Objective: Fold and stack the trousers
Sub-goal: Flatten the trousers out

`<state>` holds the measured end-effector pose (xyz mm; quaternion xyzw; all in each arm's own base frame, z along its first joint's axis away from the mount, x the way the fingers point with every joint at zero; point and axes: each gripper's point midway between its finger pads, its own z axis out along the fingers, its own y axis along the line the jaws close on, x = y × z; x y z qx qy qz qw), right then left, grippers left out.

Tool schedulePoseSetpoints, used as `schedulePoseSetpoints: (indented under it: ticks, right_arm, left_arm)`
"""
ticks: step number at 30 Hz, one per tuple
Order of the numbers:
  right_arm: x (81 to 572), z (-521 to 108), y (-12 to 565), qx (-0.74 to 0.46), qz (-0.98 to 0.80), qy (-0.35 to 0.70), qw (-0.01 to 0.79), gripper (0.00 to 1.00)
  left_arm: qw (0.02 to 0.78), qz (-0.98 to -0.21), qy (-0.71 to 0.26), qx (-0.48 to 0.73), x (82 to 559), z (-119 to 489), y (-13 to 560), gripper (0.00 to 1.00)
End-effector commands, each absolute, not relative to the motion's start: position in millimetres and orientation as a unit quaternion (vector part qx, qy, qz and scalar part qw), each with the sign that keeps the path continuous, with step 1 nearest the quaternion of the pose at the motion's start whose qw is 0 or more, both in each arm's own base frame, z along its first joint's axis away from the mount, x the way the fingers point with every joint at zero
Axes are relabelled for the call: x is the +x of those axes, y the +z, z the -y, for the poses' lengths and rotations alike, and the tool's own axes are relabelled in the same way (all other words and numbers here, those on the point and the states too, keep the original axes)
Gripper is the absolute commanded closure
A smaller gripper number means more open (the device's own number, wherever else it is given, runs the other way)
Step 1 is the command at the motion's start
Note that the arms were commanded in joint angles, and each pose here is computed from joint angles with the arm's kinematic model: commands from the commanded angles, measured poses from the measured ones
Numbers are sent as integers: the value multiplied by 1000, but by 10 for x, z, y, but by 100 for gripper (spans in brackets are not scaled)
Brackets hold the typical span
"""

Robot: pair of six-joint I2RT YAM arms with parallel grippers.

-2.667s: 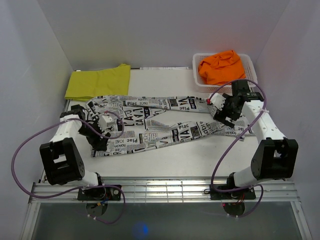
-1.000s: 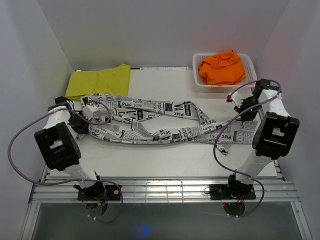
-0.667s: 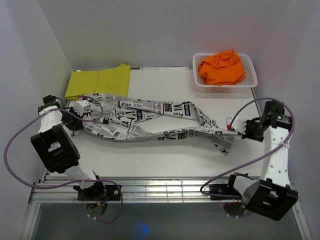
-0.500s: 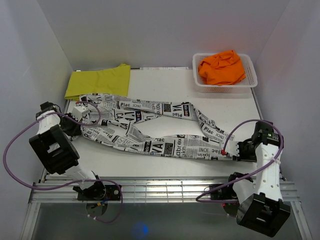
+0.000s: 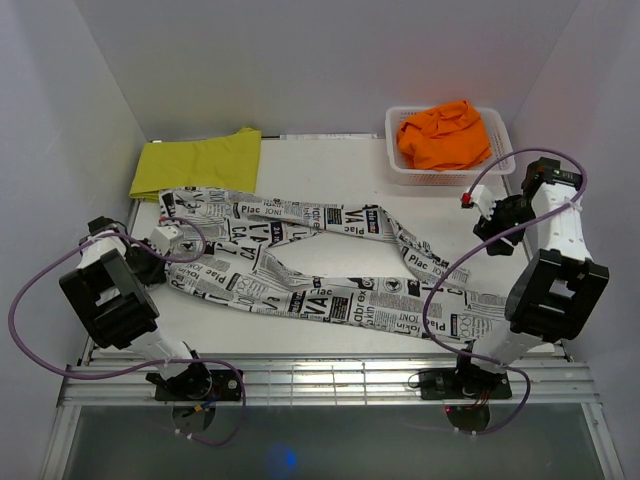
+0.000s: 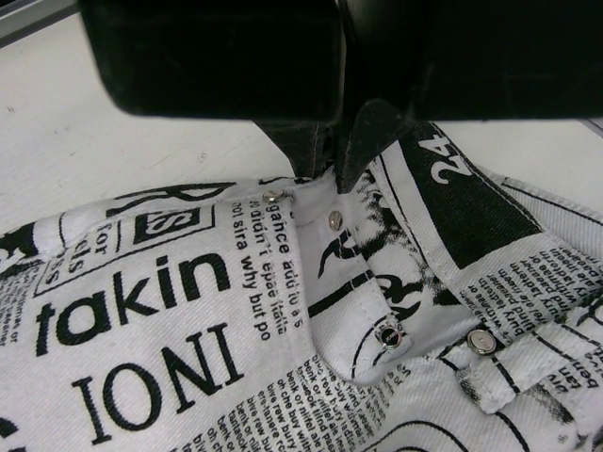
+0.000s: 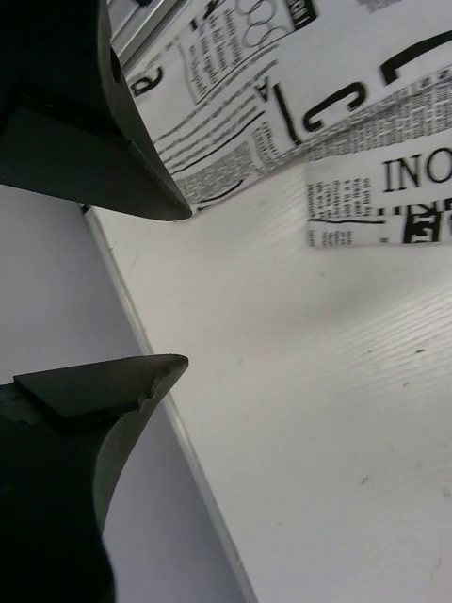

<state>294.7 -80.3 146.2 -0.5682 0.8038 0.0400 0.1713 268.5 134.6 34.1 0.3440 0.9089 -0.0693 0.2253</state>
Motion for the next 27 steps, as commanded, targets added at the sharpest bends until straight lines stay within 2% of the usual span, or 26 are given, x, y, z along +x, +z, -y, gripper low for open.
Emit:
schedulePoseSetpoints:
  ticks: [1, 11, 17, 18, 19, 21, 22, 23, 24, 27]
  right_arm:
    - [2902, 383, 1367, -472, -853, 139, 177, 36]
    - [3112, 261, 523, -382, -902, 132, 150, 34]
    - [2988, 282, 154, -376, -911, 112, 127, 37]
    - [2971, 268, 142, -380, -910, 111, 127, 39]
    - [2939, 256, 136, -385, -907, 111, 127, 48]
    - [2937, 243, 149, -393, -905, 106, 127, 60]
    - [2953, 248, 191, -397, -902, 103, 131, 79]
    - [2965, 280, 220, -399, -903, 94, 131, 87]
    - [2983, 309, 262, -402, -902, 85, 134, 92]
    - [3098, 442, 560, -421, -891, 44, 164, 92]
  left_arm:
    - [249, -900, -54, 353, 2743, -1358, 446, 100]
    - [244, -902, -64, 350, 2692, -1310, 415, 100]
    - [233, -906, -67, 347, 2655, -1311, 362, 100]
    - [233, -906, -67, 346, 2653, -1314, 362, 100]
    - [233, -906, -66, 346, 2652, -1318, 366, 100]
    - [233, -907, -63, 346, 2655, -1326, 377, 100]
    - [234, -907, -63, 346, 2653, -1324, 381, 100]
    - [233, -907, -61, 347, 2655, -1332, 388, 100]
    - [233, -907, -59, 347, 2647, -1333, 391, 100]
    - [232, -905, -51, 354, 2611, -1335, 406, 100]
